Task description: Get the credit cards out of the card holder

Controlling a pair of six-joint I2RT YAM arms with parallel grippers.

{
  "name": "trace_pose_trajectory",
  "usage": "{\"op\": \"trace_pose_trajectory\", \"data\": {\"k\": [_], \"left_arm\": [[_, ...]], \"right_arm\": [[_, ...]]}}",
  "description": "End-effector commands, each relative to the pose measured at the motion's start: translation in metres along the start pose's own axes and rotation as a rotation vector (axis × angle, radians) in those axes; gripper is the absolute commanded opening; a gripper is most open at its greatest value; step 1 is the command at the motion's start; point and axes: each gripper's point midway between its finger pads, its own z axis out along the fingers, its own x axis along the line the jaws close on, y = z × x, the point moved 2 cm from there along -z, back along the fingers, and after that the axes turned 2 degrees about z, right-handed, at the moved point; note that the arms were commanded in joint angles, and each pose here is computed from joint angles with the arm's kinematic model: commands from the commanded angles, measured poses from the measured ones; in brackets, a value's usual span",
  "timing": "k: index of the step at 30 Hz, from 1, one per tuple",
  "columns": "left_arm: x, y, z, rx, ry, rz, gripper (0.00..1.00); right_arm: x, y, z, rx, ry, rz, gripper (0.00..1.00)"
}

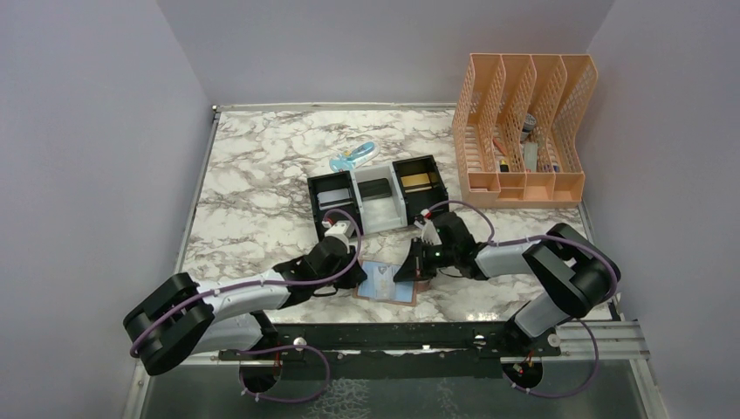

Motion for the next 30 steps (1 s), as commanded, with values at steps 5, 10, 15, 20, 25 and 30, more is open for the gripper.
{"op": "trace_pose_trajectory", "data": {"k": [5,10,15,20,25,30], "left_arm": [[0.014,-0.009,-0.005,0.013,0.056,0.002,0.20],[0.002,0.003,-0.011,-0.018,0.018,-0.001,0.33],[-0.027,0.027,-0.019,-0.077,-0.060,0.024,0.45],[-0.053,0.038,-0.018,-0.091,-0.129,0.059,0.47],[-0.063,0.027,-0.005,-0.055,-0.166,0.062,0.38],[-0.049,0.009,0.007,-0.004,-0.102,0.051,0.27]], "right_arm": [[-0.006,-0.001,-0.007,-0.004,-0.005,0.007,0.01],[-0.008,-0.002,-0.006,0.002,-0.008,0.008,0.01],[-0.011,-0.001,-0.004,-0.001,-0.018,0.011,0.01],[-0.006,0.002,-0.002,0.000,0.012,-0.001,0.01],[-0.007,0.001,-0.001,0.000,0.015,-0.001,0.01],[-0.010,0.000,-0.002,-0.009,0.005,0.003,0.01]]}}
